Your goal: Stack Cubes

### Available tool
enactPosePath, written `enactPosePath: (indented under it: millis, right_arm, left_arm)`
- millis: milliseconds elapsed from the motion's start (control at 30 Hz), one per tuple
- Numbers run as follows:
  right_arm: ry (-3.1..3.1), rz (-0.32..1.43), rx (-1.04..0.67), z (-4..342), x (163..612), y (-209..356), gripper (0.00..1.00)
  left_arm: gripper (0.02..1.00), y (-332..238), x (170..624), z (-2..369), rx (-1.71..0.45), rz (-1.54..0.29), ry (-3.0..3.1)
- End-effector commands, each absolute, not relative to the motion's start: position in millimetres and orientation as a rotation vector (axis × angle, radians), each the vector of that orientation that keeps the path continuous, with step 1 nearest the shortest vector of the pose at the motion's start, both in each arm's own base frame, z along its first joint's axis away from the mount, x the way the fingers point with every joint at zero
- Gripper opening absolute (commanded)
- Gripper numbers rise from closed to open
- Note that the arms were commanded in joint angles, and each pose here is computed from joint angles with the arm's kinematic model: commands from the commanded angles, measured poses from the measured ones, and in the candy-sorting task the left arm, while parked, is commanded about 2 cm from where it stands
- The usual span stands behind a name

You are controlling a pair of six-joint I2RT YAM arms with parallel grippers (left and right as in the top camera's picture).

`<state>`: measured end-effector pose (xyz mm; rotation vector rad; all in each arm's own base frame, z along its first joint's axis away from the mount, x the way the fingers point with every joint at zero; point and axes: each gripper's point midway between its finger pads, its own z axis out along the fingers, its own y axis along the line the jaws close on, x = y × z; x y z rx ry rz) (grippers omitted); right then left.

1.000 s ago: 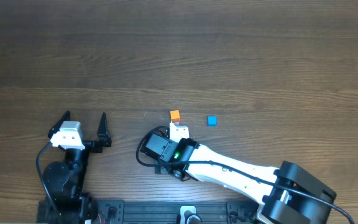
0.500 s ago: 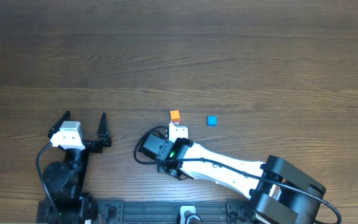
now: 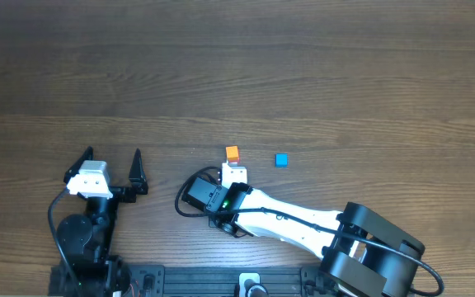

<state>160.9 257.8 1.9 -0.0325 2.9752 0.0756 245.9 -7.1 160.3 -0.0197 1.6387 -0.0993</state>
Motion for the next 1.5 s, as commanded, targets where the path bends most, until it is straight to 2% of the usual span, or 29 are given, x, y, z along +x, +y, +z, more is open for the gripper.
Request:
enactPosePath:
  millis: [33,233,467,733,900,1233,1500]
  right_arm:
    - [2.943,0.082,-0.023,4.8,167.0,264.1,0.575]
    - [2.941,0.086,-0.023,4.9,167.3,264.8,0.437]
    - [2.944,0.083,-0.001,4.8,166.8,264.0,0.413]
    - [2.943,0.084,-0.001,4.8,166.9,264.2,0.316]
    - [2.943,0.084,-0.001,4.8,166.9,264.2,0.290]
    - [2.936,0.087,0.002,6.6,168.6,264.5,0.121]
    - [2.828,-0.101,-0.002,91.8,205.7,248.6,0.058]
  left_arm:
    - [1.000,-6.9,245.9,159.2,-0.015,-0.097,1.636]
    - [1.000,-6.9,245.9,159.2,-0.015,-0.097,1.636]
    - [1.000,-6.9,245.9,159.2,-0.015,-0.097,1.636]
    - [1.000,-6.9,245.9,159.2,-0.015,-0.097,1.636]
    - [1.000,-6.9,245.9,159.2,-0.015,-0.097,1.636]
    - [0.998,-6.9,245.9,159.2,-0.015,-0.097,1.636]
    - [1.000,-6.9,245.9,159.2,-0.015,-0.097,1.636]
